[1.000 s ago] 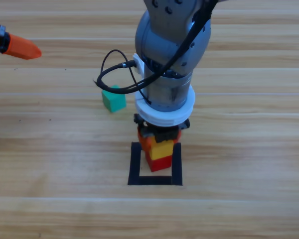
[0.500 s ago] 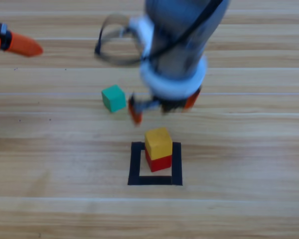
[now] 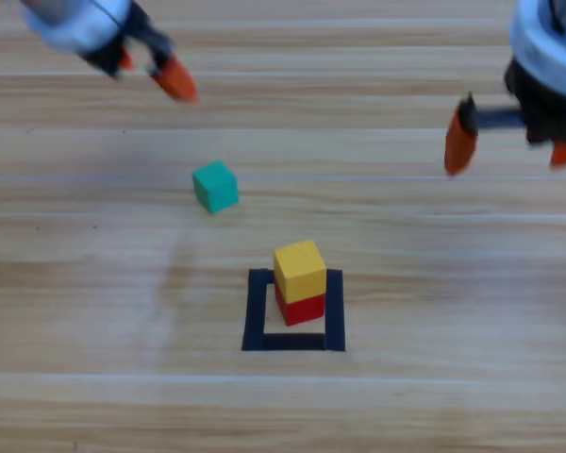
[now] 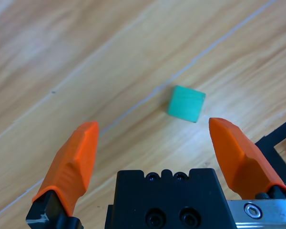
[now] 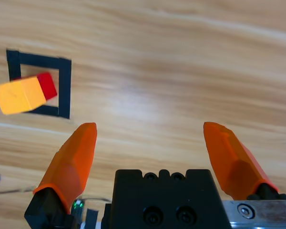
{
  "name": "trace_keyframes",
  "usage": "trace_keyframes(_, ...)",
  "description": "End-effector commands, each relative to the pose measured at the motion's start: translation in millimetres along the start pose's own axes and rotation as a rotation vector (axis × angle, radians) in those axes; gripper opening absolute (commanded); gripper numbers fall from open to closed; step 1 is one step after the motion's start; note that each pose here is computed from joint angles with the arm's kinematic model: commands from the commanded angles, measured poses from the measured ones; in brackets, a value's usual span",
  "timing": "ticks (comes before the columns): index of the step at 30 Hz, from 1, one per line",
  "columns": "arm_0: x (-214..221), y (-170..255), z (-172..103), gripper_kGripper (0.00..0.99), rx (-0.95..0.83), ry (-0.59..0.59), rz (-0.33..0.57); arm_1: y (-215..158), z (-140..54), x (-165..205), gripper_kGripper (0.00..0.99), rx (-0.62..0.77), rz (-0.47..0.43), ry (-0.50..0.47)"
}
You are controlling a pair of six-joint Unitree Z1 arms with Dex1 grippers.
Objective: Stack the blocks in the rectangular block: red at the bottom, yellow in the middle, green on top
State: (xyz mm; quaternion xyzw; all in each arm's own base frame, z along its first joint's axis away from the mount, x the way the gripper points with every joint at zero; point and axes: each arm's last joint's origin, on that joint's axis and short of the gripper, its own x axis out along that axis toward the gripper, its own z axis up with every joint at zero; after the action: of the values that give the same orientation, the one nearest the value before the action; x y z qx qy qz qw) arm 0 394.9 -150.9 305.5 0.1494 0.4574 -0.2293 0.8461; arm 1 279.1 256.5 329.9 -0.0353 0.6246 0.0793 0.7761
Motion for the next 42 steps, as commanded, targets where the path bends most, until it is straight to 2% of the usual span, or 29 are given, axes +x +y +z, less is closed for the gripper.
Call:
trace_keyframes(1,70.2,-64.3,-6.1,0.990,0.132,0.168,-0.024,-33.8,5.0,-7.2,0.990,0.058,0.096,-0.036)
trace_keyframes(7,98.7,-78.8,-3.3,0.990,0.141,0.220,0.018,-25.0,14.9,20.5,0.990,0.003,0.093,0.021)
trace_keyframes(12,120.5,-90.1,11.9,0.990,0.145,0.255,0.045,-20.7,16.3,27.6,0.990,-0.014,0.146,0.039)
trace_keyframes(16,139.1,-90.3,12.2,0.990,0.143,0.283,0.045,-19.1,17.2,34.3,0.990,-0.022,0.152,0.050)
trace_keyframes(35,143.6,-37.9,-3.9,0.983,0.090,0.334,0.031,-17.5,15.4,35.9,0.990,-0.028,0.189,0.076)
trace_keyframes(42,143.4,-34.4,-7.9,0.973,0.110,0.346,0.029,-17.4,15.4,35.9,0.990,-0.027,0.190,0.077)
